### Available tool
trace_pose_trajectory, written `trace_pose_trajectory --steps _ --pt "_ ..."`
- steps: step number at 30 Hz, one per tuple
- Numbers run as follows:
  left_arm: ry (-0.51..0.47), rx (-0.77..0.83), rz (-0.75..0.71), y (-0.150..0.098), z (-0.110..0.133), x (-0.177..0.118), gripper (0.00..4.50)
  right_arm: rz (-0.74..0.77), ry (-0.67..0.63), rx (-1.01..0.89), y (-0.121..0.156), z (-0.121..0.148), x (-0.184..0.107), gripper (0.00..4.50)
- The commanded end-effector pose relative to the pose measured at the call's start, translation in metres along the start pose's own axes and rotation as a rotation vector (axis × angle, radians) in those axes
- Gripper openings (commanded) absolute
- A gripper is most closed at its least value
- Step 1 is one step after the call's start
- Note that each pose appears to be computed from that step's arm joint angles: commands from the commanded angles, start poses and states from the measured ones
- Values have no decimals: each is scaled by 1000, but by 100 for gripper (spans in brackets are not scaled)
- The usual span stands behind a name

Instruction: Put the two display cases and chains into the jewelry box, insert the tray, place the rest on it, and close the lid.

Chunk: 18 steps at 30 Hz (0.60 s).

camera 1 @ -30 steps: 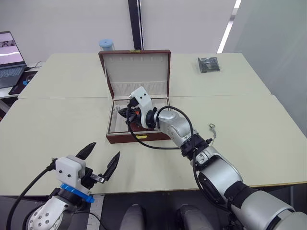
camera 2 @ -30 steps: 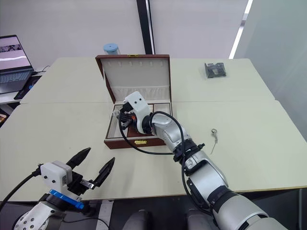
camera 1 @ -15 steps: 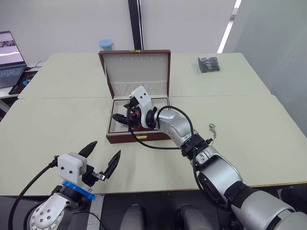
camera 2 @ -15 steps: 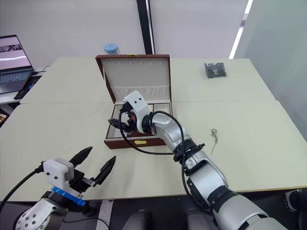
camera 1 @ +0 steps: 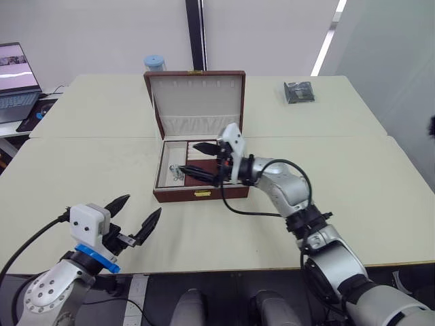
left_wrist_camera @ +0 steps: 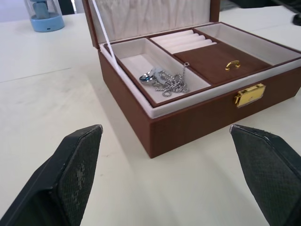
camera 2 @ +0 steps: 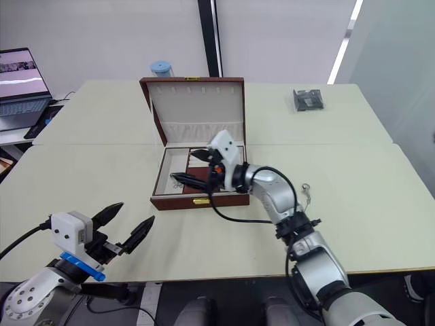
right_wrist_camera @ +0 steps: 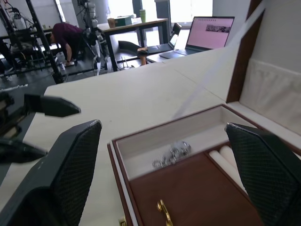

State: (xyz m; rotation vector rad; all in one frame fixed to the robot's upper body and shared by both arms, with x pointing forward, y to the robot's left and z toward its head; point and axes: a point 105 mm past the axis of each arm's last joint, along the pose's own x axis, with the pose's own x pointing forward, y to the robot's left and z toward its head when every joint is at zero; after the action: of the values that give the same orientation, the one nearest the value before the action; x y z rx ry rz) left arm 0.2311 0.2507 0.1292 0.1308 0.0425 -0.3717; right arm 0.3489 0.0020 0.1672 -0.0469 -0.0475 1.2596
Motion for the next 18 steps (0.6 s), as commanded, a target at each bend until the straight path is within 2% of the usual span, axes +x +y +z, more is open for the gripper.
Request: trace_pose_trajectory --steps 1,6,11,18 --pt "-4 17 0 17 9 -5 450 4 -18 -66 -1 12 -29 446" --pt "57 47 10 52 12 -8 450 -136 106 -107 -26 -3 -106 446" --pt "81 68 35 80 16 -12 450 -272 226 -114 -37 -20 -167 446" --pt "99 87 58 101 19 -14 450 -449 274 -56 -43 -33 -226 446"
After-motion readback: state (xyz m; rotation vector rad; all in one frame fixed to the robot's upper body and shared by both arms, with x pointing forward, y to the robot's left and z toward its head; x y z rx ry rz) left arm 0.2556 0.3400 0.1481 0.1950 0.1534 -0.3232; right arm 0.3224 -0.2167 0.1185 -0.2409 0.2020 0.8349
